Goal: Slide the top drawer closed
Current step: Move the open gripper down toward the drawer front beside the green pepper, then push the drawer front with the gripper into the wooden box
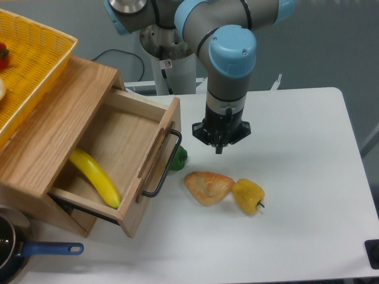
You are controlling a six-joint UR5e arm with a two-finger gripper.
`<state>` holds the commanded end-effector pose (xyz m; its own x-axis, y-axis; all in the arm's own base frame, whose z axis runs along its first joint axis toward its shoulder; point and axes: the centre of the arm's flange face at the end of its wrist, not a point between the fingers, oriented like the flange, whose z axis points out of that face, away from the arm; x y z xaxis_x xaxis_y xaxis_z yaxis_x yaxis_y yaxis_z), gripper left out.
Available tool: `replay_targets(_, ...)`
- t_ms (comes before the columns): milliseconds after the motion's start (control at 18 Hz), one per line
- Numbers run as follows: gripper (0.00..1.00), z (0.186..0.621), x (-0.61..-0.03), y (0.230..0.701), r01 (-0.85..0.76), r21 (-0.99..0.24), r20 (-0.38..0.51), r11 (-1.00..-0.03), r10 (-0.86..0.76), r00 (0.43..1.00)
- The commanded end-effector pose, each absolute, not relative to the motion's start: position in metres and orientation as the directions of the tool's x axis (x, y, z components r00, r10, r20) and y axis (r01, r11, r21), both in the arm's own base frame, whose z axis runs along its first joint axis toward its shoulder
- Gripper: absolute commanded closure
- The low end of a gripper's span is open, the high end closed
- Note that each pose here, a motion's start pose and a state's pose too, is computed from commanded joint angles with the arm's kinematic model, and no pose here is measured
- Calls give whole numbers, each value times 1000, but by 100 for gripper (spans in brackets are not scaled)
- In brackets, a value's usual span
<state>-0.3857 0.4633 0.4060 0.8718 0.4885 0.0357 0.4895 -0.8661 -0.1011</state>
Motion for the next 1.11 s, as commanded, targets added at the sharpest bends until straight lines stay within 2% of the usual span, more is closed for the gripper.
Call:
replay_targets(722, 87, 397, -360, 490, 473, -85, 46, -877, 471, 881)
replay_targets(944, 83, 397, -357, 492, 468, -87, 45, -880, 466, 884)
replay_targets(1000, 76, 398, -356, 492, 468, -88, 44, -879, 466, 884)
replay_targets(1111, 76, 399, -355, 492, 466, -89, 44, -880, 464, 885)
